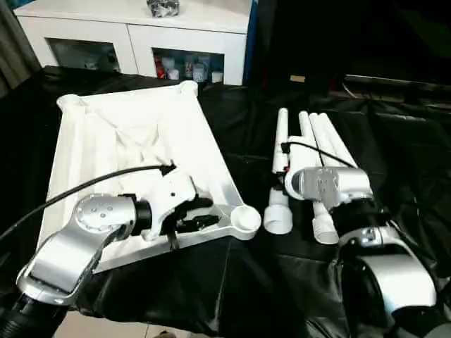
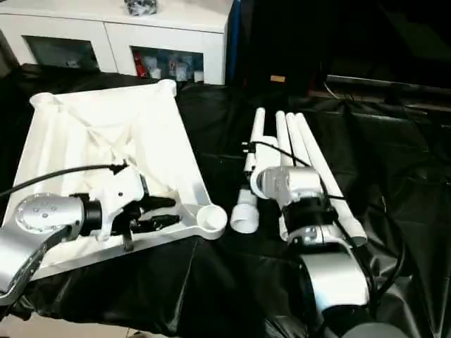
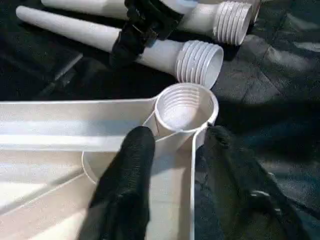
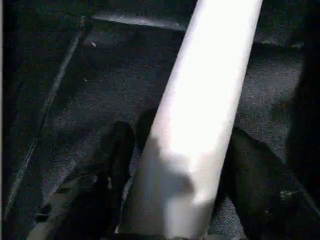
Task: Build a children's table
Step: Pick table leg
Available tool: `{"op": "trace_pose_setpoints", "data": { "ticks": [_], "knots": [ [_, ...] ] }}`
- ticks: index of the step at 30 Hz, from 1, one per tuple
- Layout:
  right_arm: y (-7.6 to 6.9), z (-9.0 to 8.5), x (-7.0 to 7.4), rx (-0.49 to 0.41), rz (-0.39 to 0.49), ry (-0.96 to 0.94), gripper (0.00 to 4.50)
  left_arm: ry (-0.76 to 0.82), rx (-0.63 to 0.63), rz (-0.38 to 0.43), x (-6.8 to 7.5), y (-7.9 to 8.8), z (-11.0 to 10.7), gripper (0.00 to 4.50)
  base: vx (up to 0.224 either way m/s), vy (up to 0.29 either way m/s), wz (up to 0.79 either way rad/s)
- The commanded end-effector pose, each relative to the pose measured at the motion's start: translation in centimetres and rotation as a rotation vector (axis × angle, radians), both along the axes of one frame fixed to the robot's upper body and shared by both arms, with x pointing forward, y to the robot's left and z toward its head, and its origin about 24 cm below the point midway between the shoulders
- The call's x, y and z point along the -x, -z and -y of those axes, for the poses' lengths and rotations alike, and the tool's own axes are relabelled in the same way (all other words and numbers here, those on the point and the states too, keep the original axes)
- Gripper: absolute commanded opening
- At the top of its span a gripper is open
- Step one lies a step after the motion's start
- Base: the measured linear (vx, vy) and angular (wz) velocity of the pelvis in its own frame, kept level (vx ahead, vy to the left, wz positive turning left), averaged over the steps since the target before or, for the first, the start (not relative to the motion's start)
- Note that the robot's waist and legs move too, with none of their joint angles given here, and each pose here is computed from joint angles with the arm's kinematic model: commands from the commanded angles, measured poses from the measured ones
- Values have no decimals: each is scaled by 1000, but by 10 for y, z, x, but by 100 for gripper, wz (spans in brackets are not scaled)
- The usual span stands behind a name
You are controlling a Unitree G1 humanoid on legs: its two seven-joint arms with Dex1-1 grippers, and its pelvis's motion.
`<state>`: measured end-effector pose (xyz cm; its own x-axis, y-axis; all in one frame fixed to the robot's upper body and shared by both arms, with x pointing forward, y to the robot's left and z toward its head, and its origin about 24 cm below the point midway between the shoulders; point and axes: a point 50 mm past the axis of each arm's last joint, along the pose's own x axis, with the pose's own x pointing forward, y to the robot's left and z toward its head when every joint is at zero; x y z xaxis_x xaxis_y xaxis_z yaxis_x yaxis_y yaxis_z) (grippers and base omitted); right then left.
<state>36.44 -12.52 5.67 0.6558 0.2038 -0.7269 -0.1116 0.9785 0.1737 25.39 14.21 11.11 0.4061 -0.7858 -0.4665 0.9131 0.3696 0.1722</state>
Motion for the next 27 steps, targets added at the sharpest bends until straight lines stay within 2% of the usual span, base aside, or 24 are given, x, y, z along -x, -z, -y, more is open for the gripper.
{"op": "trace_pose_setpoints", "data": {
  "ticks": [1, 9, 11, 14, 15, 17, 18, 21, 22, 23, 24, 26, 27],
  "knots": [
    [0, 2, 0, -13, -10, 13, 262, 12, -3, 5, -1, 0, 2, 221, 0, 0, 0],
    [10, 1, 2, -42, -56, 33, 198, 4, 23, 3, -1, -2, 3, 275, 0, 0, 0],
    [10, 1, 1, -43, -59, 36, 184, -7, 24, 6, -2, -2, 2, 303, 0, 0, 0],
    [11, 3, 1, -43, -55, 50, 180, -37, 27, 11, -5, -2, 0, 317, 0, 0, 0],
    [11, 3, 0, -46, -54, 56, 179, -41, 30, 17, -6, -3, -1, 335, 0, 0, 0],
    [6, 6, -3, -111, -14, 86, 179, -91, 93, 22, -11, -6, 2, 351, 0, 0, 0],
    [6, 6, -3, -111, -14, 86, 179, -91, 93, 22, -11, -6, 2, 356, 0, 0, 0],
    [-9, 9, -8, -258, 90, 96, 179, -183, 165, 27, -22, -10, 5, 363, 0, 0, 0],
    [-26, 12, -9, -416, 209, 64, 179, -303, 289, 47, -39, -21, 9, 374, 0, 0, 0],
    [-36, 16, -7, -472, 290, 12, 179, -377, 375, 29, -49, -27, 12, 397, 0, 0, 0],
    [-36, 16, -7, -472, 290, 12, 179, -377, 375, 29, -49, -27, 12, 397, 0, 0, 0],
    [-46, 17, 1, -534, 370, -88, 179, -445, 507, -34, -59, -34, 18, 407, 0, 0, 0],
    [-55, 19, 10, -609, 433, -170, 179, -466, 644, -104, -66, -42, 25, 419, 0, 0, 0]
  ]
}}
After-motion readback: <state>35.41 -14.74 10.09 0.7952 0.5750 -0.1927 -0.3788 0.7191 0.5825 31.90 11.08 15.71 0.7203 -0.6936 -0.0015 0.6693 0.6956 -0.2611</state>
